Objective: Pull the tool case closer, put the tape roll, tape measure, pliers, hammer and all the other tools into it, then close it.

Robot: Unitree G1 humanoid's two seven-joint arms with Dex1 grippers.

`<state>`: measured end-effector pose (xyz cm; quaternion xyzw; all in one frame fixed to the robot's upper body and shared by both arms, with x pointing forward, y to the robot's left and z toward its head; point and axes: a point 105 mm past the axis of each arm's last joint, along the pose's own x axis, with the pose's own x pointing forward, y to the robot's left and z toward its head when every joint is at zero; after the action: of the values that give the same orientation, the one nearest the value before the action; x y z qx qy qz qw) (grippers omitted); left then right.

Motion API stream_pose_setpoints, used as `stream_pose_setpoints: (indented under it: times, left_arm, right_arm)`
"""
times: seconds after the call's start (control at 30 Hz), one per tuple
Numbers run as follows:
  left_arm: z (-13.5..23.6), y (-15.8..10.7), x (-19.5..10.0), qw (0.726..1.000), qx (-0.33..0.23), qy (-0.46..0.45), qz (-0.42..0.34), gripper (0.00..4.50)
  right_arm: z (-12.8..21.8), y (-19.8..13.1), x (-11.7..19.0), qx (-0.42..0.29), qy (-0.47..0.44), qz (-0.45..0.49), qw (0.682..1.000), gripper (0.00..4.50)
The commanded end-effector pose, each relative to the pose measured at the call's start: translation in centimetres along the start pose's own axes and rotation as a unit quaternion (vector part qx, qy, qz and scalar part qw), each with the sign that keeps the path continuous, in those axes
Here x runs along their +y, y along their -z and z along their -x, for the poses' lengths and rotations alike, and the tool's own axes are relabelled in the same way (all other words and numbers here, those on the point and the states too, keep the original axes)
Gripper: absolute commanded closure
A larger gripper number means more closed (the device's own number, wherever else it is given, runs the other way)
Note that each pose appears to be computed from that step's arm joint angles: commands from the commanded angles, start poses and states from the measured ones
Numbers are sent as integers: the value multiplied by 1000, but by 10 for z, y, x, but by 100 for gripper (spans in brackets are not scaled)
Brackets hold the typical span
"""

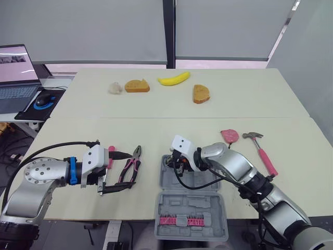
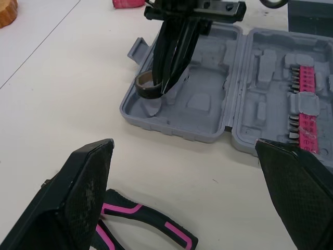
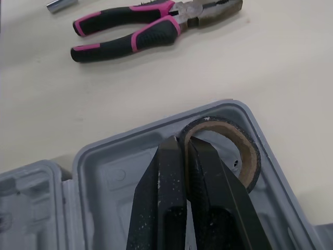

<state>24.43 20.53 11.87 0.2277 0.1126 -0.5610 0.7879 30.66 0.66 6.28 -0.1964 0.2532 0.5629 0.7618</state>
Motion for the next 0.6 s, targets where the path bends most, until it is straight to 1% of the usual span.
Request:
stream_pose_setpoints:
  times: [0.03, 0.17, 0.47, 0.6]
  left_arm:
    - [1, -6, 1, 1000, -4, -6, -20, 0]
    - [-1, -7, 0, 1000, -5, -4, -22, 0]
    - [-3, -8, -1, 1000, -4, -5, -23, 0]
    - [-3, -8, -1, 1000, -3, -5, -23, 0]
  right_arm:
    - [-1, -10, -4, -8, -4, 23, 1000, 448]
    - [-5, -11, -7, -3, -5, 24, 1000, 448]
    - [-10, -18, -2, -7, -19, 39, 999, 448]
    - [-11, -19, -6, -4, -16, 47, 999, 448]
